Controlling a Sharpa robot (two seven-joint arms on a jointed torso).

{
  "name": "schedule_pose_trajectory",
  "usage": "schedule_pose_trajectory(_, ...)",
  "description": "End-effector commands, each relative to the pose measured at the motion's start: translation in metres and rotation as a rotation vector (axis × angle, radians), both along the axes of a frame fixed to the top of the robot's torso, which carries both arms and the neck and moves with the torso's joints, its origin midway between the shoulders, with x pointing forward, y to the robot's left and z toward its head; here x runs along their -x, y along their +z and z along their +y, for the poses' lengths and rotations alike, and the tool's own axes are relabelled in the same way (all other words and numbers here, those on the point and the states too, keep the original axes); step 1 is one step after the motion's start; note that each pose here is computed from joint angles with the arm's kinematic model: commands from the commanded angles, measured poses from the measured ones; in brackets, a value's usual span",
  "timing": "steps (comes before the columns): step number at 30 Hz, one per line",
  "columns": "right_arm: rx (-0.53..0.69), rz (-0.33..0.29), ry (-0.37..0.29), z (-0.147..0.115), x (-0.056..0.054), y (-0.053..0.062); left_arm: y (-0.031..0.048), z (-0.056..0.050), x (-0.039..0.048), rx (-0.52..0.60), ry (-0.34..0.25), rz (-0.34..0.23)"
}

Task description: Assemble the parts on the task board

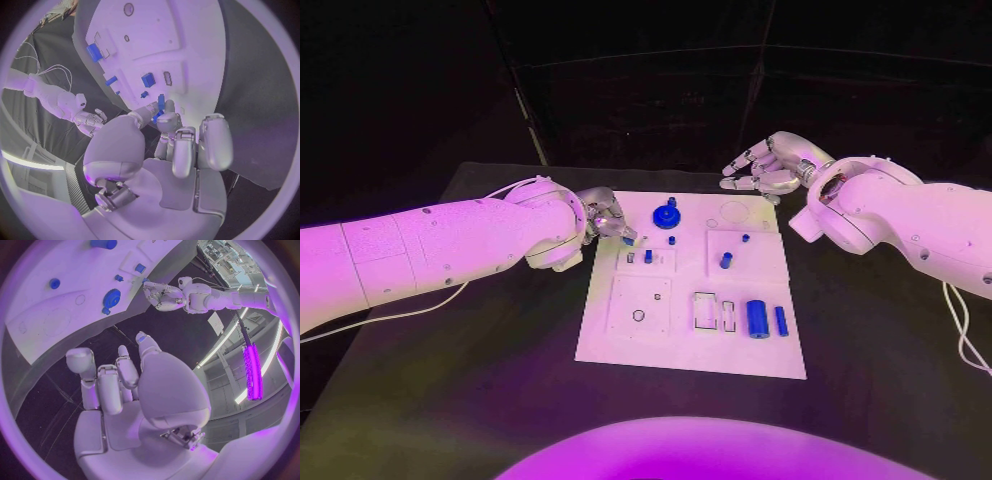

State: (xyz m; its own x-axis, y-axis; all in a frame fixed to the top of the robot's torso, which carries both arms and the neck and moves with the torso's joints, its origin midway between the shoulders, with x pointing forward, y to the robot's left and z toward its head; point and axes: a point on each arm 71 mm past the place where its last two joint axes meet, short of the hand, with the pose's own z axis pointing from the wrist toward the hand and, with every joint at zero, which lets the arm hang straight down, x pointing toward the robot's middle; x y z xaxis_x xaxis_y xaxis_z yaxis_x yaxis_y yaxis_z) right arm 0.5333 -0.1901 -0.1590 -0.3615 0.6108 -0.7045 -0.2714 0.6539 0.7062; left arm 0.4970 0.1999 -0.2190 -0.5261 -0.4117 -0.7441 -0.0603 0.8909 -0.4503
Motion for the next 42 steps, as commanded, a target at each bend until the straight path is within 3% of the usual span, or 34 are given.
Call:
schedule_pose_trajectory(1, -0.005, -0.007, 0.010, 0.001, 0.000, 0.002, -0.0016, -0.002, 0.0013, -0.035, -0.039, 0.015)
schedule_pose_trajectory(11, -0.006, -0.008, 0.012, 0.002, 0.000, 0.001, -0.0077, -0.004, 0.0033, -0.053, -0.065, 0.036)
schedule_pose_trajectory(42, -0.008, -0.011, 0.011, 0.001, 0.000, 0.000, -0.0168, -0.007, 0.0047, -0.105, -0.092, 0.077)
